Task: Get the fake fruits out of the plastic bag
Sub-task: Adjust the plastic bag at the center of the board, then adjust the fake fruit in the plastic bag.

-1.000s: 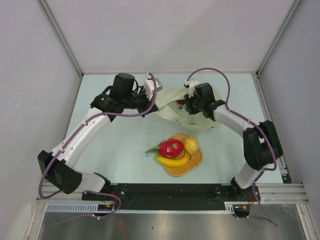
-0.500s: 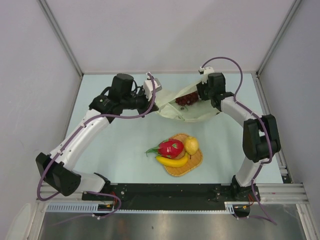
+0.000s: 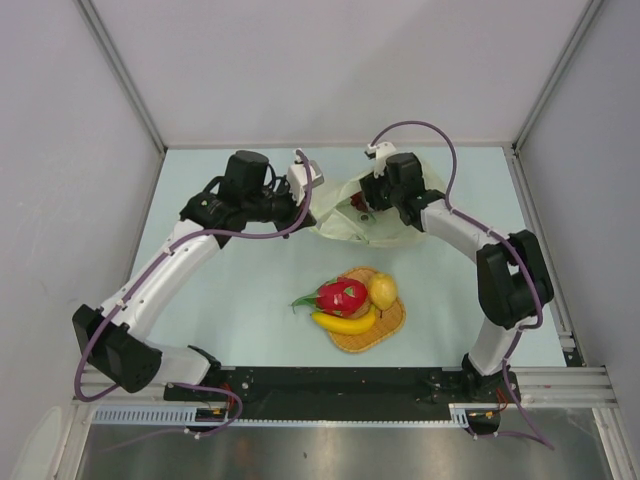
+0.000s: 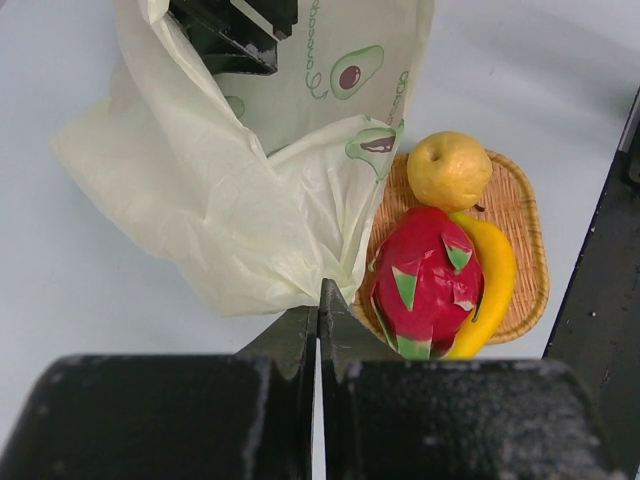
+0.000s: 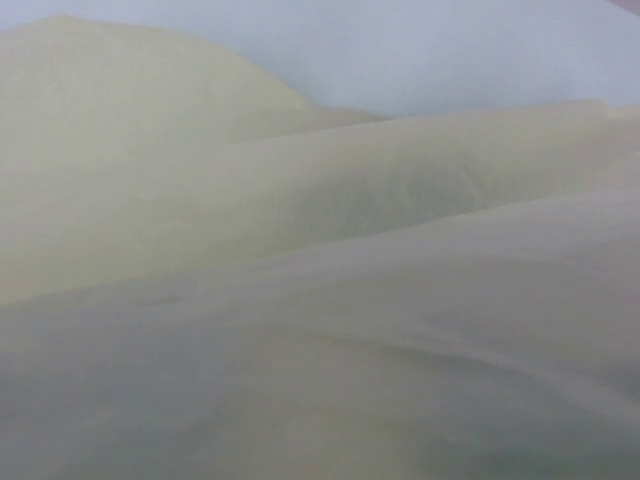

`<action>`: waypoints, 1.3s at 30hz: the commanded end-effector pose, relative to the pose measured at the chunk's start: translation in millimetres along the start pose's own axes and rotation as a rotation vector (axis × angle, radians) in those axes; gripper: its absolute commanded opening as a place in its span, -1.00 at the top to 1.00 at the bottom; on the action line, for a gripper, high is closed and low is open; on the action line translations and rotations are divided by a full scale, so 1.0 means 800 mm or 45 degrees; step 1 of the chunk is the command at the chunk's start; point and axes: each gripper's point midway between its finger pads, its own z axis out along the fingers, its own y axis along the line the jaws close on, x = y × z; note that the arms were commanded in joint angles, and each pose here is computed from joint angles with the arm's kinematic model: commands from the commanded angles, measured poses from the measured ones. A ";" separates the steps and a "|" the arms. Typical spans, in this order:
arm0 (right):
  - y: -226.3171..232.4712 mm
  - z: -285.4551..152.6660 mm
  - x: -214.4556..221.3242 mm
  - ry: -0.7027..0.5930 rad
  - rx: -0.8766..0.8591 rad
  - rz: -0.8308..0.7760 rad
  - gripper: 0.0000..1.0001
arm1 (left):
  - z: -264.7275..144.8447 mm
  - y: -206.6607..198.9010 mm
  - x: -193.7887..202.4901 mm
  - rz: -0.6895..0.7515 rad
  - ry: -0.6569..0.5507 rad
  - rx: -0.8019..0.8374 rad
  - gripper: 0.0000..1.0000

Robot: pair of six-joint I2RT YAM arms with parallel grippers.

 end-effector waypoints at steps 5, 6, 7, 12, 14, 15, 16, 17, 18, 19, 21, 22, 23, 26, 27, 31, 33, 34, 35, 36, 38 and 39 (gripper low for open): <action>-0.031 0.033 0.000 -0.052 0.138 -0.028 -0.48 | -0.004 -0.001 -0.008 0.019 -0.027 -0.001 0.99; -0.035 0.038 0.004 -0.047 0.151 -0.030 -0.49 | -0.003 -0.002 -0.009 0.015 -0.029 0.000 0.99; -0.034 0.041 0.005 -0.045 0.147 -0.032 -0.51 | 0.000 -0.001 -0.008 0.004 -0.022 0.006 1.00; -0.040 0.071 0.006 -0.038 0.148 -0.059 -0.56 | 0.006 0.003 -0.011 -0.001 -0.017 0.008 0.99; -0.043 0.082 0.006 -0.033 0.153 -0.069 -0.56 | 0.008 0.005 -0.009 -0.002 -0.007 0.006 0.99; -0.044 0.100 0.007 -0.020 0.147 -0.095 -0.56 | 0.008 0.007 -0.009 -0.002 -0.005 0.000 0.99; -0.045 0.105 0.004 -0.017 0.149 -0.105 -0.56 | 0.009 0.007 -0.009 -0.007 -0.007 -0.003 0.99; -0.047 0.111 0.011 0.008 0.161 -0.120 -0.57 | 0.009 0.009 -0.011 -0.018 -0.007 -0.005 0.99; -0.048 0.121 0.013 0.014 0.164 -0.140 -0.57 | 0.009 0.006 -0.012 -0.033 -0.012 0.009 0.99; -0.049 0.126 0.016 0.024 0.163 -0.154 -0.52 | 0.009 0.008 -0.014 -0.032 -0.016 0.008 0.99; -0.048 0.134 0.023 0.055 0.155 -0.167 -0.47 | 0.011 0.009 -0.014 -0.037 -0.011 0.009 0.99; -0.049 0.137 0.022 0.053 0.152 -0.163 -0.42 | 0.012 0.009 -0.014 -0.038 -0.010 0.010 0.99; -0.046 0.139 0.022 0.052 0.141 -0.167 -0.36 | 0.012 0.010 -0.015 -0.038 -0.009 0.008 0.99; -0.039 0.142 0.024 0.059 0.135 -0.177 -0.22 | 0.013 0.012 -0.016 -0.034 -0.013 0.003 1.00; -0.035 0.140 0.031 0.093 0.124 -0.178 -0.21 | 0.013 0.014 -0.015 -0.039 -0.009 -0.001 0.99; -0.022 0.135 0.045 0.121 0.081 -0.162 0.11 | 0.014 0.017 -0.013 -0.038 -0.008 -0.013 0.99; -0.018 0.132 0.050 0.130 0.073 -0.161 0.23 | 0.013 0.017 -0.014 -0.037 -0.011 -0.017 0.99; -0.015 0.132 0.051 0.132 0.068 -0.161 0.24 | 0.012 0.017 -0.014 -0.035 -0.014 -0.018 0.99; -0.015 0.131 0.051 0.132 0.067 -0.167 0.23 | 0.012 0.018 -0.014 -0.033 -0.013 -0.022 0.99; -0.016 0.130 0.049 0.127 0.070 -0.173 0.24 | 0.011 0.019 -0.014 -0.032 -0.015 -0.029 0.99; -0.016 0.125 0.039 0.103 0.082 -0.198 0.73 | 0.009 0.019 -0.012 -0.027 -0.013 -0.040 0.99; -0.020 0.122 0.037 0.097 0.108 -0.196 1.00 | 0.008 0.019 -0.011 -0.025 -0.013 -0.042 0.99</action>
